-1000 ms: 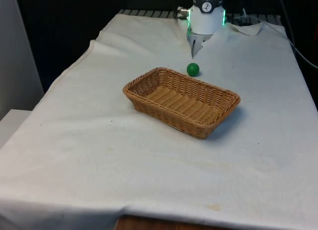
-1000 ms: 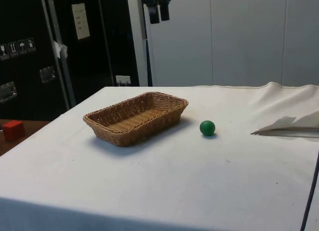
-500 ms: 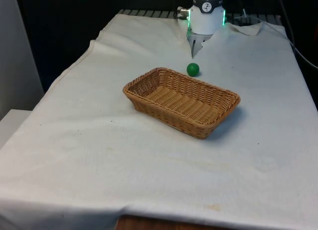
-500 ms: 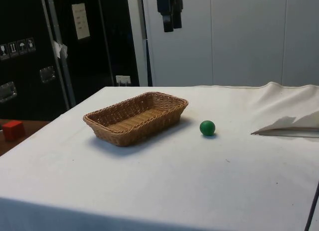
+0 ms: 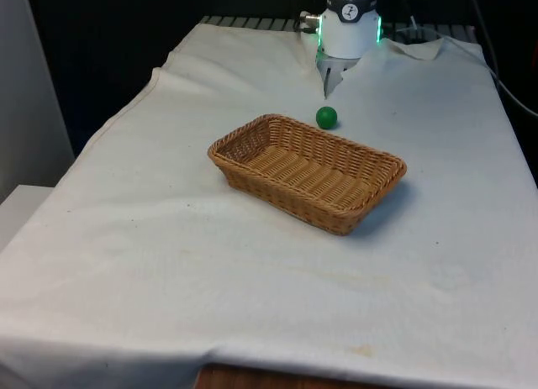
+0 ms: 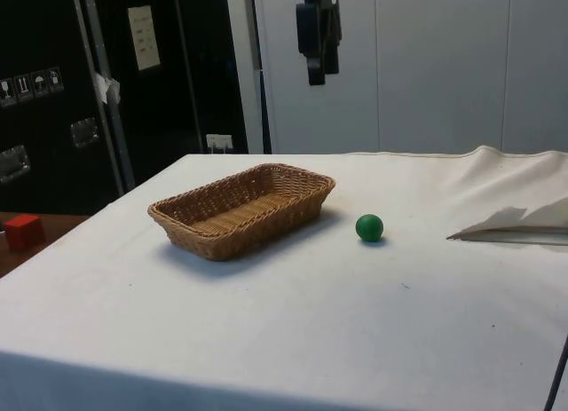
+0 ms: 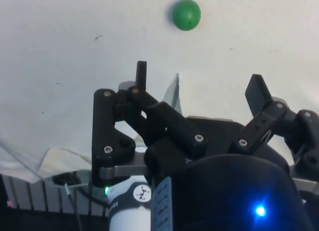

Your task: Pick up the ball and place it into the basket.

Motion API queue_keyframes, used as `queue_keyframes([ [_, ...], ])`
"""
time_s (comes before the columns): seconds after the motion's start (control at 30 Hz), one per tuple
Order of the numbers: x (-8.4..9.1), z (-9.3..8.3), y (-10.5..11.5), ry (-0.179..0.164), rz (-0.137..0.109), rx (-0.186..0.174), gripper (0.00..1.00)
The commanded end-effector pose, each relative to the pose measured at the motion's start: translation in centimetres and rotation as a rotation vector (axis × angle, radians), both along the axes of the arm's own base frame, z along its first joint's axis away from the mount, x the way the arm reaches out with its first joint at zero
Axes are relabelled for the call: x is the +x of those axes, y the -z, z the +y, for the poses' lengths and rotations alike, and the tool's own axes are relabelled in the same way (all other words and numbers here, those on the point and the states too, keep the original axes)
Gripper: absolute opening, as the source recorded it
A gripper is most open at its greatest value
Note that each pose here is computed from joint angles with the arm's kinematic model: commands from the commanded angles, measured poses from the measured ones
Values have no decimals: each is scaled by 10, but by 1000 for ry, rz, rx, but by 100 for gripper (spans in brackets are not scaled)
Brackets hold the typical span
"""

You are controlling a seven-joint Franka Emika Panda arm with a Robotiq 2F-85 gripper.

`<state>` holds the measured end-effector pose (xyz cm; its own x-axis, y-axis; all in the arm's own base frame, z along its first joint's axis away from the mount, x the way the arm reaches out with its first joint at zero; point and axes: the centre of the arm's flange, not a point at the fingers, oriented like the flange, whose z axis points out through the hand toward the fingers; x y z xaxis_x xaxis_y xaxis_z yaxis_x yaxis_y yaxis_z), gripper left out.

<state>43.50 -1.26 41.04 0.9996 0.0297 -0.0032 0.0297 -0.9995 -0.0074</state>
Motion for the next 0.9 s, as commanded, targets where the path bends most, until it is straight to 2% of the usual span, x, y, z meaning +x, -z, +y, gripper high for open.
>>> queue_keyframes([
  [0.0,-4,-1,4,7,-18,-6,100],
  [0.2,-17,-2,25,12,-33,-3,100],
  [0.23,-15,-1,25,7,-18,2,100],
  [0.27,-19,-2,27,12,-34,-2,100],
  [0.3,-20,-2,30,14,-37,0,100],
  [0.53,-34,-3,59,18,-51,17,100],
  [0.57,-34,-2,59,15,-38,24,100],
  [0.6,-36,-3,61,19,-52,18,100],
  [0.63,-37,-4,65,19,-54,20,100],
  [0.83,-46,-5,86,24,-59,28,100],
  [0.87,-45,-3,83,23,-48,35,100],
])
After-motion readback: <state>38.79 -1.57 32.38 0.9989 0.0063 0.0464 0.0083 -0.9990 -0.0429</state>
